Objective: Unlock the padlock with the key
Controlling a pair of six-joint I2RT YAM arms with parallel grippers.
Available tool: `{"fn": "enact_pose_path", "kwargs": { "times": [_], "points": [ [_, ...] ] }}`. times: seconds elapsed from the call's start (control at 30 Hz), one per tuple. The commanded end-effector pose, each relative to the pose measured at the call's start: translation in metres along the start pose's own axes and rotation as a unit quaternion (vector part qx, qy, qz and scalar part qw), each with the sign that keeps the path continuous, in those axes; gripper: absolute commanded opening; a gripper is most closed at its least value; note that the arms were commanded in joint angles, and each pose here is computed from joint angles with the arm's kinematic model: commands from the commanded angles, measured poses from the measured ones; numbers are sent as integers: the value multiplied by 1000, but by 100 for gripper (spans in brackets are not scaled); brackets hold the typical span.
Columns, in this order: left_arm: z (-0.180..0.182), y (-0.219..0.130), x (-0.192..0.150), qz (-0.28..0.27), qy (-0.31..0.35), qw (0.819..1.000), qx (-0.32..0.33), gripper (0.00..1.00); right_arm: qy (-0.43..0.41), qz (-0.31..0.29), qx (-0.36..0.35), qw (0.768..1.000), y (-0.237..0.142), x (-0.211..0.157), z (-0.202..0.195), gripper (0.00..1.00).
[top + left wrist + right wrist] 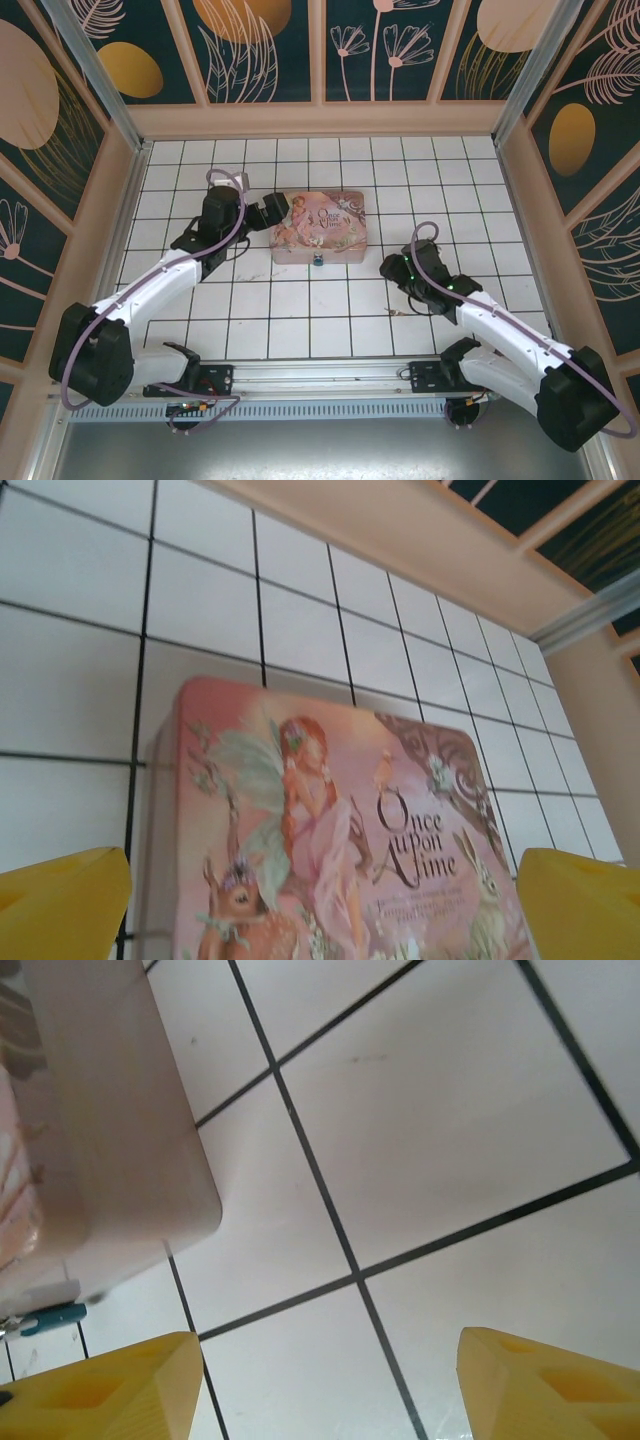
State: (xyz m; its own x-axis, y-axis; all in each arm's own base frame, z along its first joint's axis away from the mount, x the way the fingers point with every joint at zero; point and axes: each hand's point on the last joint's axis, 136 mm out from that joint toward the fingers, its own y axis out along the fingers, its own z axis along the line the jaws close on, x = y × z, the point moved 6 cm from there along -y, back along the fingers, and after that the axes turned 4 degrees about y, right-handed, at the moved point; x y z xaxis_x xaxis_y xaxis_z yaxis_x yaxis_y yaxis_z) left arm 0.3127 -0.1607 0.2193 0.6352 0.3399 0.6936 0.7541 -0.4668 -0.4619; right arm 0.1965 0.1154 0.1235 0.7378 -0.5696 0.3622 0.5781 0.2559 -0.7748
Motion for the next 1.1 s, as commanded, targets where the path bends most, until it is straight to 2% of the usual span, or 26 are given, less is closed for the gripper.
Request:
{"fn": "enact_pose_path", "kwargs": {
  "times": [0.0, 0.2, 0.77, 1.07],
  "points": [
    [-3, -4, -16, 34, -20, 999, -33, 99, 4, 20, -34, 999, 5, -14, -13, 67],
    [-7, -2, -27, 46, -23, 997, -53, 99, 15, 29, -45, 998, 10, -28, -24, 67],
    [-2, 7, -33, 44, -29, 997, -48, 99, 19, 85, -70, 994, 17, -60, -38, 64],
    [-1, 11, -34, 42, -31, 997, -50, 99, 17, 122, -72, 990, 12, -83, -30, 62]
  ]
}}
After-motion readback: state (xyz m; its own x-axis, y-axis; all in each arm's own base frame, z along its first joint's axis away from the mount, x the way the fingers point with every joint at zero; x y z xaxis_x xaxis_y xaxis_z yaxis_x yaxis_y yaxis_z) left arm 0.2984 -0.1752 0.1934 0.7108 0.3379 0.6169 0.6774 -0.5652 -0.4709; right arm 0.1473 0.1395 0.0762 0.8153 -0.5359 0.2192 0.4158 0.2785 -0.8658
